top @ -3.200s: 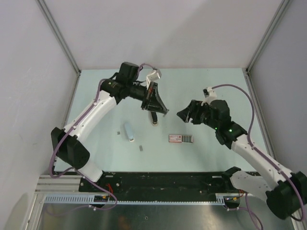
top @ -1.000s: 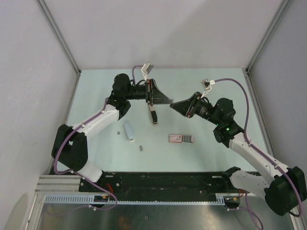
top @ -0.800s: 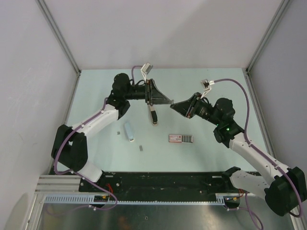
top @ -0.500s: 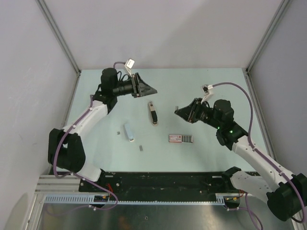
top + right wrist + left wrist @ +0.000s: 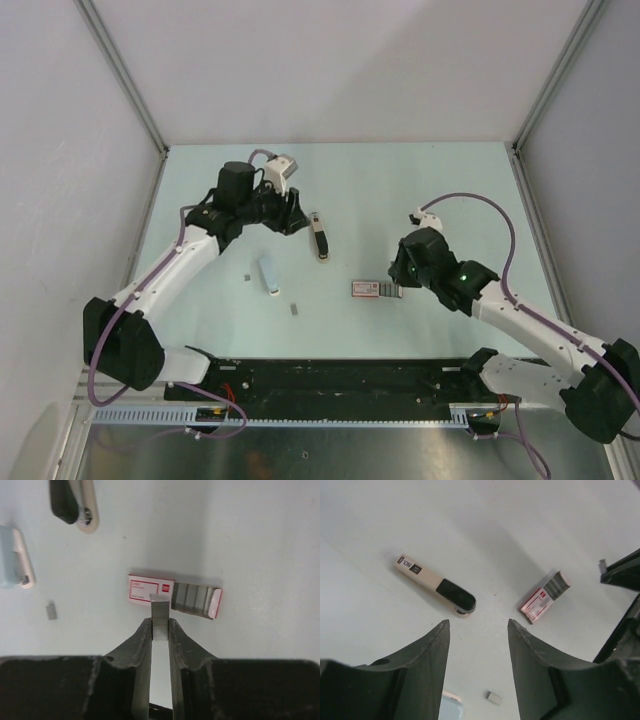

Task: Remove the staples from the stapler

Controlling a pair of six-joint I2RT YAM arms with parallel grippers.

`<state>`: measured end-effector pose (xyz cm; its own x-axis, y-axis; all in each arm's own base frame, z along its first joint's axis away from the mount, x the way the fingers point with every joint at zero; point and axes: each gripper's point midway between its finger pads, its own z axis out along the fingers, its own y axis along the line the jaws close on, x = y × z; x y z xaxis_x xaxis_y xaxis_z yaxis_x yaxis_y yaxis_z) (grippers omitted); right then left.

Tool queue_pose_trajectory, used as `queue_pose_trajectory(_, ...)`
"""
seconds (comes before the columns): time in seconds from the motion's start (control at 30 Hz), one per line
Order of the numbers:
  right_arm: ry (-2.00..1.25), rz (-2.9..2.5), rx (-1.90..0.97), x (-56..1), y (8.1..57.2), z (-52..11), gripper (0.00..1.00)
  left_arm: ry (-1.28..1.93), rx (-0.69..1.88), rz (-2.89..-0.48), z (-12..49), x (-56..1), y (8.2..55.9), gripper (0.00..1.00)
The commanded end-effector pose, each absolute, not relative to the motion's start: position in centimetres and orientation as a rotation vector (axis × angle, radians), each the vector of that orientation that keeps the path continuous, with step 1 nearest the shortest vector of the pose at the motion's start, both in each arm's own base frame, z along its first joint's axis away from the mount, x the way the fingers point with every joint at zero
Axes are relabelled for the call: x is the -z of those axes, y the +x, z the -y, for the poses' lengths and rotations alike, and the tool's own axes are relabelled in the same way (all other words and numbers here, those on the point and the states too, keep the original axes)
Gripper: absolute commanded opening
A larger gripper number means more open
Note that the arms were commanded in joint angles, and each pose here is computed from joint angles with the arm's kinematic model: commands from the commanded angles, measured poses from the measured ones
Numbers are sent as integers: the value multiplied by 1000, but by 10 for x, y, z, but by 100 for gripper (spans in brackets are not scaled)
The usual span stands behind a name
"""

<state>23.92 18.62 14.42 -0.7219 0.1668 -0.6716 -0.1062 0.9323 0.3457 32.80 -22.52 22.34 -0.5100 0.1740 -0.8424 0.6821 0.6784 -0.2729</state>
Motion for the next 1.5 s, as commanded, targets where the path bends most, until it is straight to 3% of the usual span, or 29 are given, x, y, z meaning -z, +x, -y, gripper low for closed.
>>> queue_pose_trajectory(0.0, 152, -2323, -316, -143, 246, -175, 3, 788, 628, -2030, 214, -212, 321, 55)
queue_pose_trajectory(0.63, 195, -2437, -141, -79, 245, -200, 3, 886, 598, -2001, 228, -215, 304, 53)
queue_pose_trajectory(1.47, 139, -2553, -86, -45, 241, -208, 1, 930, 603, -1972, 233, -217, 296, 53)
